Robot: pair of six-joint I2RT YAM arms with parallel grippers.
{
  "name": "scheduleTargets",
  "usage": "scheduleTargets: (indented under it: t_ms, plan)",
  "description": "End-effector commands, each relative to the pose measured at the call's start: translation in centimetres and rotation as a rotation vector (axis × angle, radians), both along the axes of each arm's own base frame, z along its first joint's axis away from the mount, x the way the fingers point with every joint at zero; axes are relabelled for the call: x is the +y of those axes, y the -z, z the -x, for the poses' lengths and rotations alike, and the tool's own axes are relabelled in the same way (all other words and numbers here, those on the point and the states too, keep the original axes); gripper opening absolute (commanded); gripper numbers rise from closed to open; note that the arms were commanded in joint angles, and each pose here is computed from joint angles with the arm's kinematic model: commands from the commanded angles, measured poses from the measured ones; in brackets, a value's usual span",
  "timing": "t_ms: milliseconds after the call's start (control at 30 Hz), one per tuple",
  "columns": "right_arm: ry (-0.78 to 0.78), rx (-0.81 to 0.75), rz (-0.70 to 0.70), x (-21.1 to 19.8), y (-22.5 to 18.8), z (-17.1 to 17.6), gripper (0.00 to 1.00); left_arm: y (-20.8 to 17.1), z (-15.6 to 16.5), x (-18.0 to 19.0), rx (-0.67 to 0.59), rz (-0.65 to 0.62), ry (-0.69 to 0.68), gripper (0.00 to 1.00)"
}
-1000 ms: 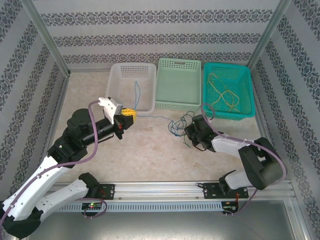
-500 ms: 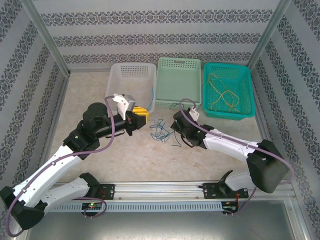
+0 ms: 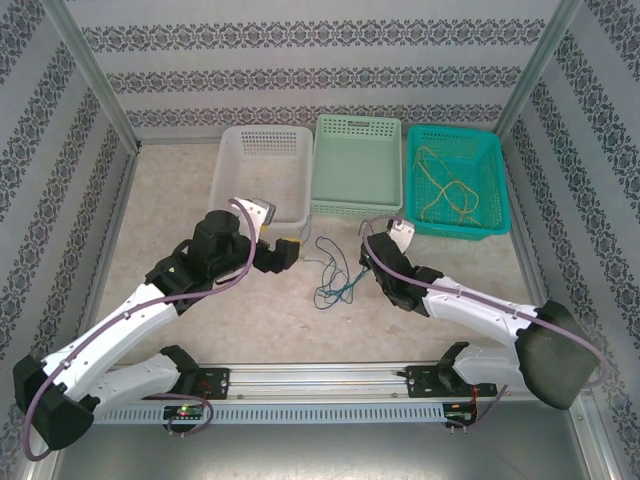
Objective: Untangle the cables
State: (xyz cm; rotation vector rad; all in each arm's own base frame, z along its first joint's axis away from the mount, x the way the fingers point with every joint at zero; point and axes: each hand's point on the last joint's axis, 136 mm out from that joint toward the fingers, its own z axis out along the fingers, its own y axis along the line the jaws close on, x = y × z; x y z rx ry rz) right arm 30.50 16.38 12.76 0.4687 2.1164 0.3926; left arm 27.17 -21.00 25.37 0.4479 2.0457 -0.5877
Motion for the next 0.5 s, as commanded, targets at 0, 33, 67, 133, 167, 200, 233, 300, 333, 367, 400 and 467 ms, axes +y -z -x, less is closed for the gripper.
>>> scheduleTargets:
  t_ms: [0, 33, 67, 133, 167, 200, 233, 300, 333, 367, 400, 467]
  plan:
    - [-0.038, -0.106, 0.008, -0.1, -2.1, -0.6, 0.15, -1.4, -1.8, 2.1, -0.021, -0.008, -0.152, 0.94]
    - [-0.044, -0.101, -0.001, -0.2, -2.1, -0.6, 0.12, -1.5, -2.2, 2.7, -0.023, -0.02, -0.192, 0.94]
    - [-0.041, -0.092, -0.006, -0.6, -2.0, -0.5, 0.09, -1.6, -2.5, 3.0, -0.024, -0.035, -0.214, 0.94]
    - [-0.023, -0.032, -0.015, -1.5, -0.9, -0.2, 0.1, -1.5, -2.5, 3.2, -0.023, -0.048, -0.213, 0.94]
    - [-0.019, 0.035, -0.026, -2.1, 0.1, -0.2, 0.13, -1.4, -2.4, 3.2, -0.02, -0.045, -0.212, 0.93]
    - [-0.007, 0.117, -0.018, -3.0, 1.4, 0.2, 0.23, -1.3, -2.2, 3.2, -0.017, -0.043, -0.21, 0.93]
    - [0.009, 0.172, -0.007, -3.7, 2.3, 0.4, 0.32, -1.1, -2.1, 3.2, -0.015, -0.04, -0.205, 0.93]
    - [-0.014, 0.272, -0.012, -4.1, 4.0, 0.7, 0.38, -0.6, -1.8, 3.3, -0.008, -0.032, -0.204, 0.92]
    - [-0.025, 0.303, -0.03, -4.1, 4.7, 0.6, 0.4, -0.4, -1.7, 3.3, -0.006, -0.03, -0.205, 0.92]
    - [-0.043, 0.336, -0.05, -3.9, 5.4, 0.4, 0.42, -0.3, -1.6, 3.5, -0.005, -0.028, -0.21, 0.92]
    - [-0.047, 0.376, -0.054, -3.9, 6.1, 0.3, 0.42, -0.1, -1.6, 3.6, -0.004, -0.03, -0.217, 0.92]
    - [-0.045, 0.445, -0.041, -4.0, 7.3, 0.0, 0.42, -0.1, -1.4, 4.0, -0.005, -0.035, -0.226, 0.91]
